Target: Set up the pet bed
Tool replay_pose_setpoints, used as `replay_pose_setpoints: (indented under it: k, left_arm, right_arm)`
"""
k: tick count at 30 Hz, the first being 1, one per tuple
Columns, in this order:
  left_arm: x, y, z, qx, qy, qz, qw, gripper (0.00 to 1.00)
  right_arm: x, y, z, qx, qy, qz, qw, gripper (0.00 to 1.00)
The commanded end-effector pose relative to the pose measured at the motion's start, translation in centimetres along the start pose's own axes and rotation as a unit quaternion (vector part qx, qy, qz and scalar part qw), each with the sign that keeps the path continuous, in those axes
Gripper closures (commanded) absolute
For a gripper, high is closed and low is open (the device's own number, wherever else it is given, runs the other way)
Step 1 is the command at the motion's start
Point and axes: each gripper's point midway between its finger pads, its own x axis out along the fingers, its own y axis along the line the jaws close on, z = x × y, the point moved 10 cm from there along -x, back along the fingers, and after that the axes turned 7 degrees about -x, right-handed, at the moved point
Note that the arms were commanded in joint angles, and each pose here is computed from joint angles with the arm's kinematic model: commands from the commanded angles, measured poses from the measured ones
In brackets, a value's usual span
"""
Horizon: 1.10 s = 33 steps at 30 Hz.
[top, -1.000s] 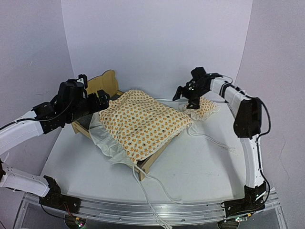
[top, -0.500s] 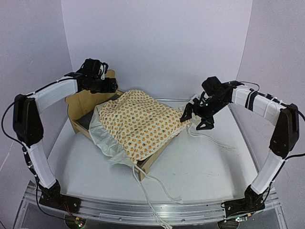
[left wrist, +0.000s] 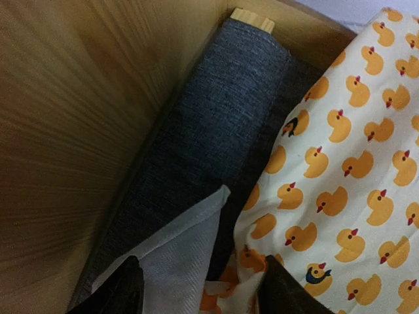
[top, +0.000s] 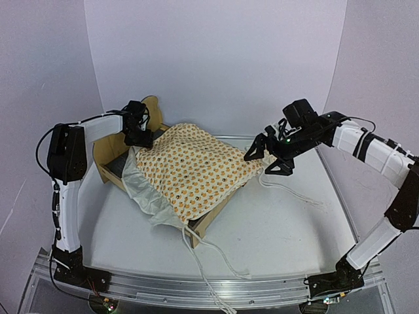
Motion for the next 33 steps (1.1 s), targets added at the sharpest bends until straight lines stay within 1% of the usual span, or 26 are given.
replay_pose_setpoints:
  k: [1, 3, 5, 7, 8, 9, 11, 14, 18, 21, 22, 25, 28, 31, 33]
  left_arm:
    - [-0.9, 0.3, 1.5, 0.001, -0.018, -0.008, 1.000, 0.53]
    - [-1.4, 0.5, 1.8, -0.001, -0.025, 0.003, 1.000, 0.67]
    - [-2.5, 0.8, 2.1, -0.003, -0.037, 0.019, 0.999, 0.80]
    - [-3.9, 1.0, 2.2, -0.006, -0.048, 0.030, 0.998, 0.87]
    - [-4.7, 1.2, 2.3, -0.010, -0.055, 0.037, 0.998, 0.97]
    - [-5.5, 1.5, 2.4, -0.015, -0.061, 0.045, 0.997, 1.00]
    - [-7.3, 1.9, 2.2, -0.026, -0.074, 0.062, 0.995, 1.00]
    - [-9.5, 2.7, 1.9, -0.047, -0.092, 0.092, 0.990, 1.00]
    - [-11.1, 3.1, 1.1, -0.068, -0.099, 0.099, 0.988, 1.00]
    - [-11.2, 3.3, 0.5, -0.078, -0.097, 0.099, 0.987, 1.00]
    - [-11.1, 3.2, 0.4, -0.073, -0.096, 0.091, 0.988, 1.00]
    - [-10.3, 2.1, 0.9, -0.039, -0.087, 0.026, 0.995, 0.99]
    - [-9.1, 1.5, 1.6, -0.039, -0.080, -0.002, 0.996, 1.00]
    - [-9.0, 1.5, 2.1, -0.055, -0.082, 0.005, 0.995, 1.00]
    - [-10.5, 2.2, 2.0, -0.075, -0.098, 0.032, 0.992, 1.00]
  right_arm:
    - [2.5, 0.3, 0.3, 0.014, -0.006, 0.017, 1.000, 0.03]
    - [3.5, -0.2, 0.5, 0.031, -0.017, 0.007, 0.999, 0.07]
    - [4.2, -1.2, 0.5, 0.058, -0.036, -0.025, 0.997, 0.07]
    - [4.6, -2.1, 1.0, 0.072, -0.057, -0.048, 0.995, 0.07]
    - [5.0, -2.6, 1.3, 0.084, -0.065, -0.053, 0.993, 0.07]
    - [5.3, -3.0, 1.8, 0.098, -0.074, -0.050, 0.991, 0.08]
    - [6.1, -4.3, 2.8, 0.123, -0.092, -0.042, 0.987, 0.09]
    - [7.4, -5.0, 5.0, 0.132, -0.097, 0.001, 0.987, 0.20]
    - [8.7, -5.2, 7.0, 0.124, -0.099, 0.003, 0.987, 0.24]
    - [9.2, -5.6, 8.1, 0.122, -0.110, -0.009, 0.986, 0.27]
    - [9.2, -5.8, 8.2, 0.121, -0.111, -0.012, 0.986, 0.27]
    - [9.0, -6.2, 8.1, 0.121, -0.111, -0.014, 0.986, 0.27]
    - [8.7, -6.4, 8.0, 0.116, -0.113, -0.016, 0.987, 0.27]
    - [8.4, -6.1, 8.3, 0.106, -0.118, -0.014, 0.987, 0.27]
    - [8.4, -6.0, 8.6, 0.098, -0.122, -0.014, 0.988, 0.27]
